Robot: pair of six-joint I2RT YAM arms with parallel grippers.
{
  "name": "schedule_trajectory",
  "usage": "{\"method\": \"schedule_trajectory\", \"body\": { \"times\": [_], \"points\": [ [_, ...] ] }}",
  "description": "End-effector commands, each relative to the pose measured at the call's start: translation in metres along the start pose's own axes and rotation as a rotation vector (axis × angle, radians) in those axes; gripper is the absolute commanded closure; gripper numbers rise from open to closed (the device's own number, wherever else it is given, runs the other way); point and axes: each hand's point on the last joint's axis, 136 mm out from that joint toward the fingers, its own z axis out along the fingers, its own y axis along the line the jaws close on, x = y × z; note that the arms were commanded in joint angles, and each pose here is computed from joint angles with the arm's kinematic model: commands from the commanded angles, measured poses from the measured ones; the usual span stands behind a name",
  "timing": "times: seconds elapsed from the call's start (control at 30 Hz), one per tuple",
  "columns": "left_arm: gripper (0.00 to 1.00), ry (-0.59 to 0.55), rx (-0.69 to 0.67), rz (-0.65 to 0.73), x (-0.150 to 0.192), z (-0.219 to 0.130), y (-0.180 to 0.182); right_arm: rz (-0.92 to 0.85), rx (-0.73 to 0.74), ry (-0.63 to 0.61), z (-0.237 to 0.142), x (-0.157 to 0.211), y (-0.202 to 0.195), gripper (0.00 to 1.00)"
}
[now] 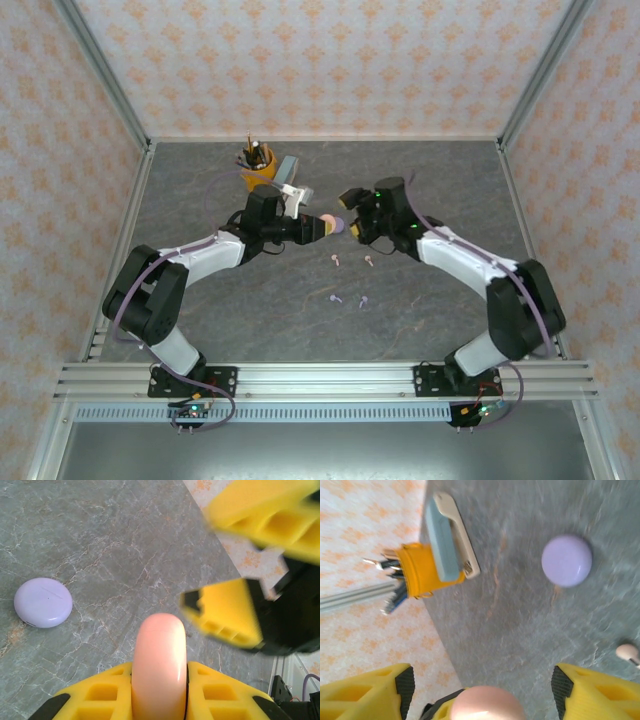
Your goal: Insert the wireless bluetooth earbuds into the charging case
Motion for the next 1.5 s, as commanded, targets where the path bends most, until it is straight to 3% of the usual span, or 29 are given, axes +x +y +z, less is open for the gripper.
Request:
{"method": "schedule_trajectory", "body": {
  "times": [0.0,0.13,0.27,0.37,0.5,0.73,1.03,1.47],
  "points": [
    [0.94,-0.036,0.018,0.037,-0.012,-0.010,-0.009,-0.173,0.002,-0.092,-0.038,-0.021,0.003,0.25],
    [0.99,-0.023,0.049,0.051,-0.015,-0.013,-0.015,-0.437,-0.029,-0.085,-0.063,-0.022,0.009,0.24],
    [1.00,0.006,0.099,0.072,-0.018,-0.015,-0.026,-0.650,-0.125,0.039,-0.067,0.005,0.017,0.24],
    [1.00,0.035,0.126,0.086,-0.017,-0.017,-0.033,-0.698,-0.168,0.139,-0.061,0.021,0.016,0.24],
    [1.00,0.041,0.128,0.094,-0.019,-0.019,-0.037,-0.695,-0.219,0.231,-0.051,0.034,0.017,0.24],
    [1.00,0.039,0.127,0.091,-0.020,-0.019,-0.037,-0.689,-0.215,0.285,-0.038,0.043,0.012,0.25],
    [1.00,0.035,0.133,0.094,-0.022,-0.020,-0.040,-0.673,-0.175,0.312,-0.015,0.048,0.002,0.27],
    [1.00,0.027,0.154,0.114,-0.023,-0.025,-0.052,-0.594,-0.068,0.280,0.019,0.026,-0.030,0.33]
  ]
}}
